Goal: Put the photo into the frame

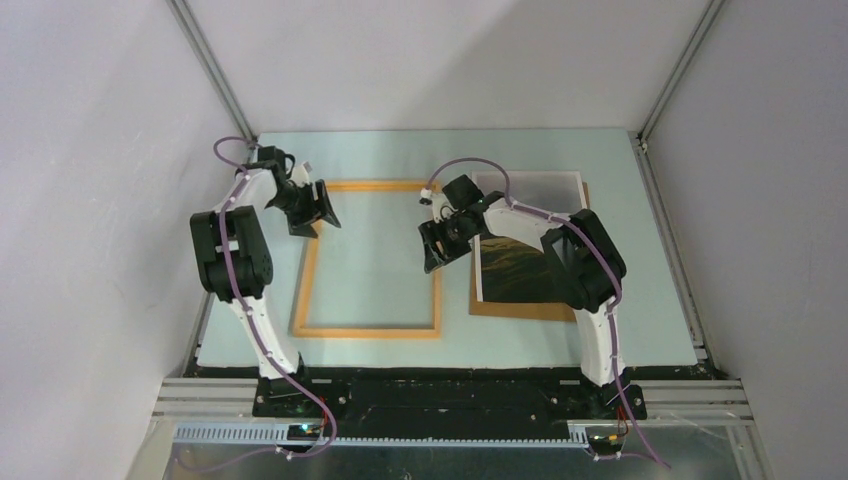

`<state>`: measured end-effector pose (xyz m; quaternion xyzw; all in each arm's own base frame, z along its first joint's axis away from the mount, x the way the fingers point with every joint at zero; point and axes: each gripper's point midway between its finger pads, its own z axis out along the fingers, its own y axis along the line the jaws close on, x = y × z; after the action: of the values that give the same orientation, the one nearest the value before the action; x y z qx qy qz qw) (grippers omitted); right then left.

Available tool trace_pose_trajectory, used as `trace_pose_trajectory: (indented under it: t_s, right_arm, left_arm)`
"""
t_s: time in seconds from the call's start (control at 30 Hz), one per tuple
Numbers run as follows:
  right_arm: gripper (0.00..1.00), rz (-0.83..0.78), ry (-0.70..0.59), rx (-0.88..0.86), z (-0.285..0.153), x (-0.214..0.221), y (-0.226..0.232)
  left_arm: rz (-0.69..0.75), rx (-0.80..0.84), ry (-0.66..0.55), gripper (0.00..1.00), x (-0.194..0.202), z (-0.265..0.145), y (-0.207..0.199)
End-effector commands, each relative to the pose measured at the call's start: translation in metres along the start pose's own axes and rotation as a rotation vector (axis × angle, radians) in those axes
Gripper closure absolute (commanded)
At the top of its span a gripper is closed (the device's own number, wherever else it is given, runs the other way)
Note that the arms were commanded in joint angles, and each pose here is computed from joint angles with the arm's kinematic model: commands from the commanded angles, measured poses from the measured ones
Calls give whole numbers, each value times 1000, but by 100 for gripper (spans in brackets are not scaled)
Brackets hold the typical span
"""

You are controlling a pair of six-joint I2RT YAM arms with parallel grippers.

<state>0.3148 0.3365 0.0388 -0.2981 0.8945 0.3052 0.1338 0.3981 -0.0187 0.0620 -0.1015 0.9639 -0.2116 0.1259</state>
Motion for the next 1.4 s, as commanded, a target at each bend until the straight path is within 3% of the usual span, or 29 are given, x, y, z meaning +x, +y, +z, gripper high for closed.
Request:
trace_pose_trajectory:
  t_s: [0.0,0.3,0.57,0.73,1.03,1.37]
  right_arm:
    - [35,-29,-29,-58,1,-19,21]
    - [28,-14,-100,41,-36,-39,-1]
    - [26,-19,-210,168,-106,-48,-31]
    - [25,30,-259,236,-154,-32,-63]
    - [17,212,-404,309,-228,5,-124]
    - [13,373,-472,453,-276,53,-183]
  left_arm:
    - [-20,-38,-58,26,-20,-9,6]
    - [53,30,-156,21,-34,-46,-20]
    - [205,185,-209,20,-23,-80,-84]
    - [383,254,-193,10,3,-84,-140]
    - [616,313,-171,0,25,-70,-232]
    - [625,339,-120,2,16,-7,-312]
